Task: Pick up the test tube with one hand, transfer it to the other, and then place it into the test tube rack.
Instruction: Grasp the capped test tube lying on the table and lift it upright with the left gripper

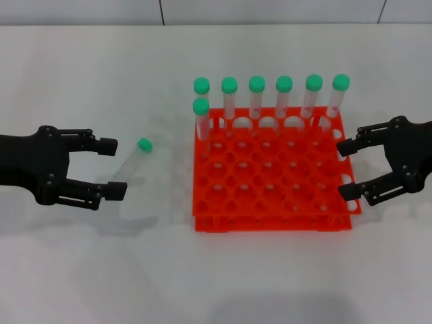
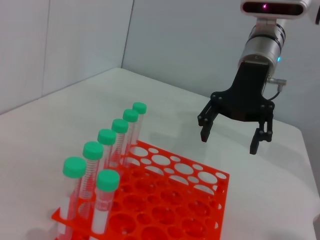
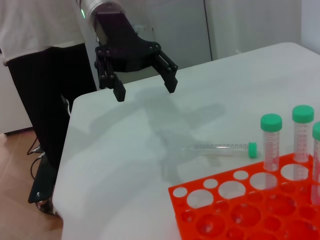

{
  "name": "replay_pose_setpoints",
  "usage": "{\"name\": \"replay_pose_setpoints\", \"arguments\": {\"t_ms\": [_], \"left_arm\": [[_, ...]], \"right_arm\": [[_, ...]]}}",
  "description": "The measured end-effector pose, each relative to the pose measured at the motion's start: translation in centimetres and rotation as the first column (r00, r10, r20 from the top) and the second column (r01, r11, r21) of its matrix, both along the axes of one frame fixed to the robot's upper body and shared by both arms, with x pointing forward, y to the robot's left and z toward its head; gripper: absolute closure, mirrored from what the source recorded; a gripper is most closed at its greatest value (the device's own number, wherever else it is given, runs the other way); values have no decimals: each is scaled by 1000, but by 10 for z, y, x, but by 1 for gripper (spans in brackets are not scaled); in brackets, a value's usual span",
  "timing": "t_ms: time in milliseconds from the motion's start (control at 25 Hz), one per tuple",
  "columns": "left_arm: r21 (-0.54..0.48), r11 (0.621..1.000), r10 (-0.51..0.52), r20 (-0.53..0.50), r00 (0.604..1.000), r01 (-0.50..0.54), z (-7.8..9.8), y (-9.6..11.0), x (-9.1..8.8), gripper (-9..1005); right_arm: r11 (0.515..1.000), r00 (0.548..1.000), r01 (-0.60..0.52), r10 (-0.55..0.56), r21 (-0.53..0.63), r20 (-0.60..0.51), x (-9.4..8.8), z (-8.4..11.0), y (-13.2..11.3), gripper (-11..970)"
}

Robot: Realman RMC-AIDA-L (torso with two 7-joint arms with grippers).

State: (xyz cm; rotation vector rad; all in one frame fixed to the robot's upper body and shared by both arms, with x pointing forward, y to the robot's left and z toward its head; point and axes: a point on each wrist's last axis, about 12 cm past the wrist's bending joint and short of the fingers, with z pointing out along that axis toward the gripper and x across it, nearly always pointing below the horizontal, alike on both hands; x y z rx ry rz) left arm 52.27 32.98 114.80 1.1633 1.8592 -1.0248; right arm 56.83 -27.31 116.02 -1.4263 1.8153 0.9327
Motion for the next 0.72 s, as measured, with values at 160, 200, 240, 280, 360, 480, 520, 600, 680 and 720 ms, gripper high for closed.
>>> {"name": "replay_pose_setpoints", "arguments": {"t_ms": [160, 200, 240, 280, 360, 480, 520, 600, 680, 720], "left_arm": [[-1, 1000, 2, -5, 1000, -2, 0, 0, 0, 121], [-3, 1000, 4, -8, 1000, -4, 0, -1, 0, 122], [-6, 1000, 8, -16, 1000, -8, -1, -1, 0, 122], [-10, 1000, 14, -27, 1000, -14, -1, -2, 0, 122], [-14, 999, 35, -65, 997, -36, 1, -2, 1, 122], [-2, 997, 76, -134, 988, -77, 6, -2, 2, 122], [8, 996, 88, -150, 985, -88, 9, -2, 3, 122], [31, 993, 116, -186, 976, -112, 16, -2, 4, 122], [51, 989, 149, -223, 964, -141, 22, -1, 5, 122], [59, 986, 164, -240, 957, -154, 25, -1, 5, 122]], "right_arm": [[1000, 1000, -2, 2, -4, -3, 0, -1, 1, 130], [1000, 1000, -3, 3, -2, -4, 0, -1, 2, 130], [1000, 1000, -3, 3, -2, -4, -1, -1, 2, 130], [1000, 1000, -3, 3, -1, -4, -1, -2, 2, 130], [1000, 1000, -4, 4, 0, -4, -1, -2, 3, 130], [1000, 1000, 1, -1, 0, 1, -1, -3, 3, 130], [1000, 1000, 6, -6, -1, 2, -1, -4, 2, 131], [1000, 1000, 14, -14, -3, 6, 0, -4, 2, 131], [1000, 1000, 18, -18, -4, 9, 0, -5, 2, 131], [1000, 999, 29, -28, -7, 15, 2, -5, 1, 131]]}}
